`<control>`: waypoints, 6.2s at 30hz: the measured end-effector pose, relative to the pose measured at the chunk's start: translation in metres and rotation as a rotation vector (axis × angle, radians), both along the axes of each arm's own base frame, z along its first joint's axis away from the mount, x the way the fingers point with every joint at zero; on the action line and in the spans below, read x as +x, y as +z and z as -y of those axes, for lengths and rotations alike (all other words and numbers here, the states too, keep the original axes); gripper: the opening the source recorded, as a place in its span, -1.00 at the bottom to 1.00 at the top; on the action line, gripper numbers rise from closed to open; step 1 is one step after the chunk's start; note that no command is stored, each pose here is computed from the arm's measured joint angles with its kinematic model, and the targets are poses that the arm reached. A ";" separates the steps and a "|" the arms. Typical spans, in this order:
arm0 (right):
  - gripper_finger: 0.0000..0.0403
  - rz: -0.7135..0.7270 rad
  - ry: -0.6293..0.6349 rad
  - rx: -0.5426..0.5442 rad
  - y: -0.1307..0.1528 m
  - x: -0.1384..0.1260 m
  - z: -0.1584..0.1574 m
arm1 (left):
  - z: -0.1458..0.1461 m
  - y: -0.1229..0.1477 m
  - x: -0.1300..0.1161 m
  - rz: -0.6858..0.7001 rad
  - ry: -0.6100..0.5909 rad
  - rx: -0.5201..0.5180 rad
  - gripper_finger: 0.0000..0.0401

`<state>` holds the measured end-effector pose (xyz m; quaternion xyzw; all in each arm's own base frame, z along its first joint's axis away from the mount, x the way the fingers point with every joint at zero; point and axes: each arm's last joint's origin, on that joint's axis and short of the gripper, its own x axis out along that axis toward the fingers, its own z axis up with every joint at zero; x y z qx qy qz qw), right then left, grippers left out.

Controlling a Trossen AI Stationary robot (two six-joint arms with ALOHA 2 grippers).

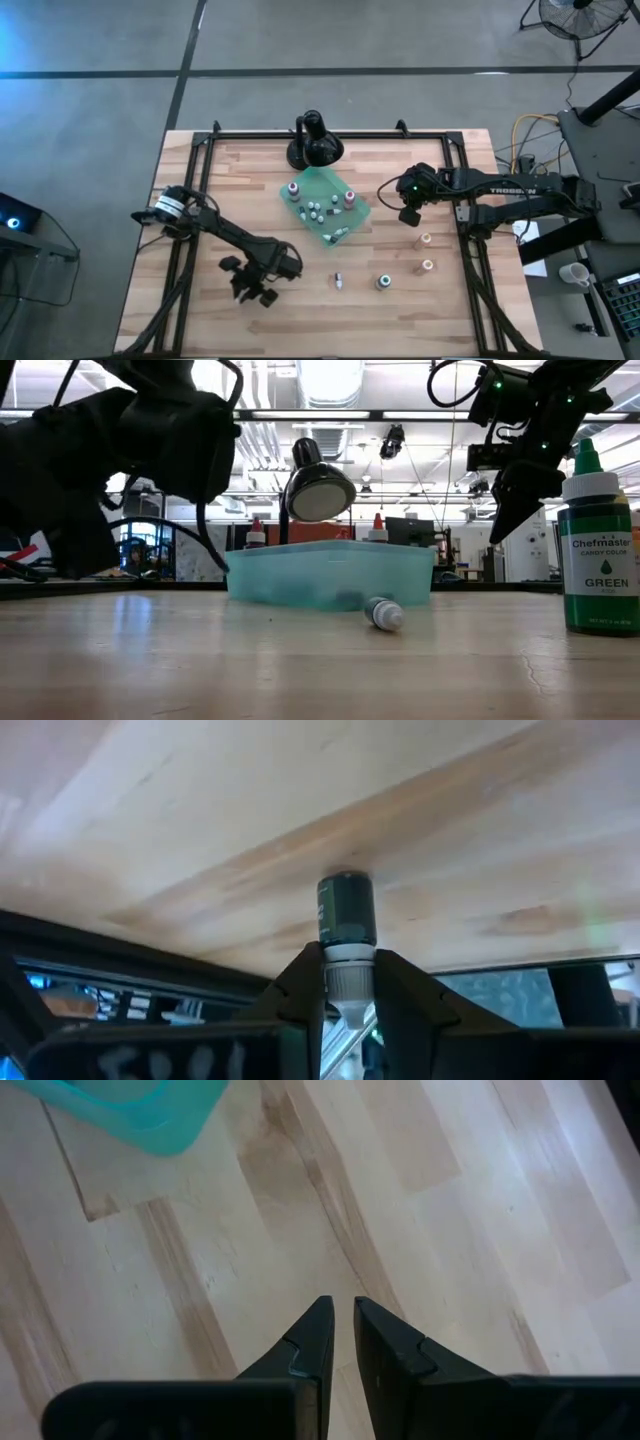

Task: Pick & Place food coloring
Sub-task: Adjust the small green food coloring bottle, then put the small pink food coloring bottle into the green bin

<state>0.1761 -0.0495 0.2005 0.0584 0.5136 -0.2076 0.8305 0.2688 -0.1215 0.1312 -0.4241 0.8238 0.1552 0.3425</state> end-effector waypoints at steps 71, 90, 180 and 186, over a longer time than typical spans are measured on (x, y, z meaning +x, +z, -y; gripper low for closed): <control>-0.81 -0.012 -0.045 0.036 -0.002 -0.002 -0.001 | 0.002 0.047 0.158 1.585 -1.569 0.398 -0.53; -0.81 -0.012 -0.045 0.036 -0.002 -0.003 -0.001 | 0.003 0.025 0.161 1.482 -1.564 0.322 -0.53; -0.81 0.005 -0.074 0.045 -0.007 -0.003 -0.001 | 0.006 0.065 0.111 0.736 -0.147 0.614 -0.59; -0.81 0.008 -0.076 0.045 -0.007 -0.003 -0.001 | 0.001 0.046 0.105 0.620 -0.002 0.529 -0.59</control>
